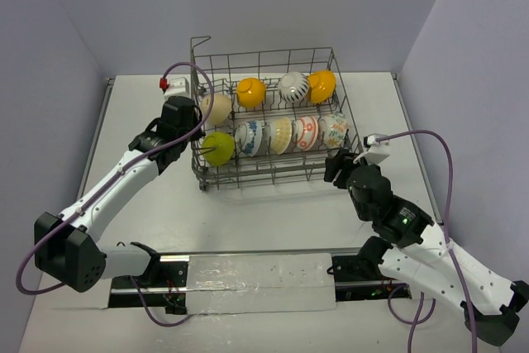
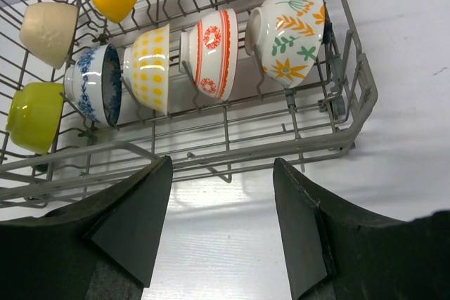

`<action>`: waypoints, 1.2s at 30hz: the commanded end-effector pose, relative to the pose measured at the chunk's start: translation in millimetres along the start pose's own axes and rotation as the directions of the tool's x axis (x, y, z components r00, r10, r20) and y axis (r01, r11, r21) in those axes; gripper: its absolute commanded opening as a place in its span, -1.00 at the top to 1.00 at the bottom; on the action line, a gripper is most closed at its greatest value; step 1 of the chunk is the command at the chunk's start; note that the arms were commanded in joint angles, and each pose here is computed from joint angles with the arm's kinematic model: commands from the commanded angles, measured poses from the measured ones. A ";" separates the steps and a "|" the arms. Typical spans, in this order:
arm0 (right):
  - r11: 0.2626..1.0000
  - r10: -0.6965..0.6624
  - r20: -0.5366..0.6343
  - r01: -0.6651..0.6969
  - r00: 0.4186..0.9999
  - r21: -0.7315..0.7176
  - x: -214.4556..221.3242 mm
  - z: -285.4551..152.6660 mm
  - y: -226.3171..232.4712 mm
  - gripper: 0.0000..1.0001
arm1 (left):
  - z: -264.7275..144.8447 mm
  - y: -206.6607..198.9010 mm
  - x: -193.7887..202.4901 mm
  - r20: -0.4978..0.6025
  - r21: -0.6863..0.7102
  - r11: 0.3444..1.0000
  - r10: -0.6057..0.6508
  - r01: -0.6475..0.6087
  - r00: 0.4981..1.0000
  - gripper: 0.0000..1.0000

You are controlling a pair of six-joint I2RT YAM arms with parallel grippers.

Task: Load the bowls into the dish rack
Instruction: Move the dish rack to the center of the board.

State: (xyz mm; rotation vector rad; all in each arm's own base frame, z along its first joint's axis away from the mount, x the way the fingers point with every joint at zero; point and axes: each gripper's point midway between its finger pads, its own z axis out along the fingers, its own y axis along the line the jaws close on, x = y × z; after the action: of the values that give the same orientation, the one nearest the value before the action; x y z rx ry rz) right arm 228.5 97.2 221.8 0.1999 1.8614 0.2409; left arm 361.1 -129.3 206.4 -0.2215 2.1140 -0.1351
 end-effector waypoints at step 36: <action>1.000 0.002 -0.003 -0.002 1.000 0.018 -0.5 12.0 -3.1 -0.36 | 1.1 80.0 89.1 -0.391 -0.058 0.866 0.438 -0.496 0.810 0.99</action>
State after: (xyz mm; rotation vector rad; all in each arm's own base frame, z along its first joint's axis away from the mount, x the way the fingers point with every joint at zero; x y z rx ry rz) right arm 234.6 94.7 213.7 0.2027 1.8918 0.2267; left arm 366.8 -122.9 205.7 -0.1212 2.1259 -0.1066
